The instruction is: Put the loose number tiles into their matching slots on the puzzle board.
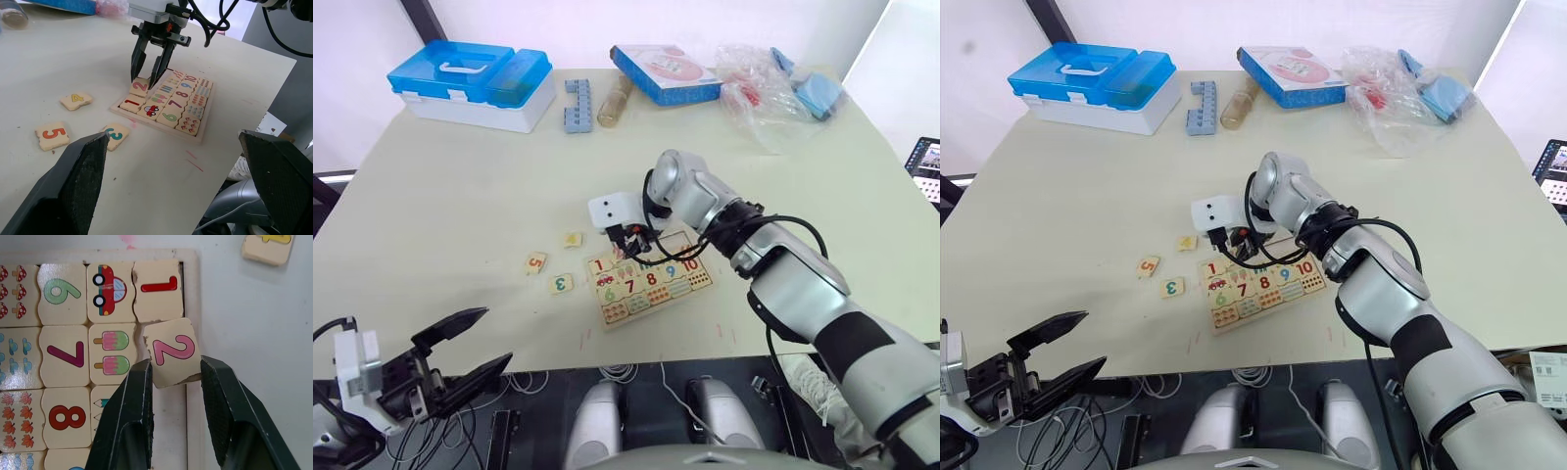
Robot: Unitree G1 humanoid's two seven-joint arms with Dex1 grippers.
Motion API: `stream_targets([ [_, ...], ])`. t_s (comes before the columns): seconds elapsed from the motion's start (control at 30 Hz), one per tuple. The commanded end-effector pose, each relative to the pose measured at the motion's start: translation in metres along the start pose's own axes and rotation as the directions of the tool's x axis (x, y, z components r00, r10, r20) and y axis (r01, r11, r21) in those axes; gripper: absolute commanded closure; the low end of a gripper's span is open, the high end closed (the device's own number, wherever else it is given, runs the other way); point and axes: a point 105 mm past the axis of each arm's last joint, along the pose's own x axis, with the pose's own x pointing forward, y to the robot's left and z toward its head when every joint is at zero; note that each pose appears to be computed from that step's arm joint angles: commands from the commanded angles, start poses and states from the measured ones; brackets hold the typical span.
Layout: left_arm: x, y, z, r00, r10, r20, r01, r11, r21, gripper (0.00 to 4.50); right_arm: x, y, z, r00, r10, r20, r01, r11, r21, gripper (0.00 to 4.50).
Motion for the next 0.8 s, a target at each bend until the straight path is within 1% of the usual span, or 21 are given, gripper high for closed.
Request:
stream_targets([
  [0.03,0.0013,-0.0009,0.0071,1.0,-0.004,0.016,0.003,0.999,0.038,0.0,-0.0064,-0.003,0.0053,1.0,-0.014,0.018,0.014,1.0,-0.001,3.63],
  [0.4,0.0031,0.0009,0.0056,1.0,-0.014,0.015,0.013,0.999,0.035,0.0,-0.0018,0.0013,0.0054,1.0,0.002,0.024,-0.003,0.999,0.037,3.63],
  [0.8,0.0026,-0.0005,0.0035,1.0,-0.017,0.017,0.016,0.999,0.03,0.0,0.0007,0.0037,0.0083,1.0,0.008,0.028,-0.01,0.999,0.043,3.63],
])
